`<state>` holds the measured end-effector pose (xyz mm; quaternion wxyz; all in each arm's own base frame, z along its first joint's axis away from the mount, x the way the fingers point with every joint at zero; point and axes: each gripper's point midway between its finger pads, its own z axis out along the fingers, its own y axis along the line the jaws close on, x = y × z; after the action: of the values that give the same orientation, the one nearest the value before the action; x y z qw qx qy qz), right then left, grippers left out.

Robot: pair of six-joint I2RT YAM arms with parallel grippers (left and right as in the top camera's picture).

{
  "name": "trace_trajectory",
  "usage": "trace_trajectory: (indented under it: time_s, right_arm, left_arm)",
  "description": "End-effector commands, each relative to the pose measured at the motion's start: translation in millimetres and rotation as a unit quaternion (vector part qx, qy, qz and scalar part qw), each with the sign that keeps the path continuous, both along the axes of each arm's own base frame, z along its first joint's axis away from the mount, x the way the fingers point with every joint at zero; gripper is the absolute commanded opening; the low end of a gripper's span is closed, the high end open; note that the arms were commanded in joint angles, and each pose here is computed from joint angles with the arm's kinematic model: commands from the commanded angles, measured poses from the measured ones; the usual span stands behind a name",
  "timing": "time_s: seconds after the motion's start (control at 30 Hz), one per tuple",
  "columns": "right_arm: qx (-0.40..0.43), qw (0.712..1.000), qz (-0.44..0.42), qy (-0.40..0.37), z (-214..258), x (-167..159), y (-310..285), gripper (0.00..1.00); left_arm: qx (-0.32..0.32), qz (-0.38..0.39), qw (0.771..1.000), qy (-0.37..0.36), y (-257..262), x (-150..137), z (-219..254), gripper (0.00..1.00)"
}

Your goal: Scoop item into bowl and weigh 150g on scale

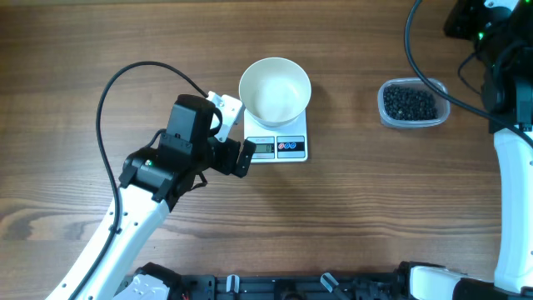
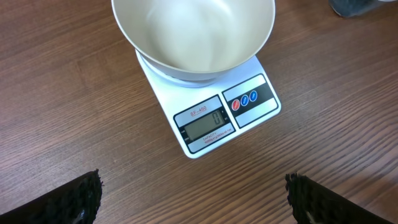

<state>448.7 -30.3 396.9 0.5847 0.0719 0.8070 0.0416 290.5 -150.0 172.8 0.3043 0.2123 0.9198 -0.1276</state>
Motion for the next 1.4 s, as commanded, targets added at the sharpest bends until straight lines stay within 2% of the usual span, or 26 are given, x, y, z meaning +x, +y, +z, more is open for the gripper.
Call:
trace_trajectory:
  time_s: [0.0, 0.27, 0.47, 0.63, 0.73, 0.87, 1.17, 1.27, 1.37]
  right_arm:
    - [-0.054, 0.999, 0.006, -0.005, 7.6, -1.4, -4.5, 0.04]
    - [-0.042, 0.992, 0.013, 0.118, -47.6, -26.7, -2.2, 0.04]
    - [-0.028, 0.967, 0.019, 0.254, -101.4, -69.4, 1.2, 0.04]
    - [-0.092, 0.947, -0.025, 0.308, -119.8, -87.9, -23.9, 0.04]
    - [-0.157, 0.926, 0.025, 0.342, -132.0, -97.3, -25.0, 0.04]
    - [-0.169, 0.912, 0.042, 0.372, -160.8, -96.6, -30.9, 0.04]
    - [-0.113, 0.905, 0.054, 0.406, -196.9, -90.3, -62.1, 0.04]
    - [-0.077, 0.908, 0.083, 0.404, -205.3, -86.2, -52.0, 0.04]
    - [-0.075, 0.903, 0.084, 0.415, -215.9, -82.8, -53.9, 0.04]
  left_arm:
    - [0.002, 0.007, 1.000, 0.000, 2.7, 1.5, -0.6, 1.00]
    - [0.002, 0.007, 1.000, 0.000, 2.7, 1.5, -0.6, 1.00]
    - [0.002, 0.007, 1.000, 0.000, 2.7, 1.5, -0.6, 1.00]
    - [0.002, 0.007, 1.000, 0.000, 2.7, 1.5, -0.6, 1.00]
    - [0.002, 0.007, 1.000, 0.000, 2.7, 1.5, -0.6, 1.00]
    - [0.002, 0.007, 1.000, 0.000, 2.7, 1.5, -0.6, 1.00]
    - [0.002, 0.007, 1.000, 0.000, 2.6, 1.4, -0.6, 1.00]
    - [0.002, 0.007, 1.000, 0.000, 2.7, 1.5, -0.6, 1.00]
    - [0.002, 0.007, 1.000, 0.000, 2.7, 1.5, -0.6, 1.00]
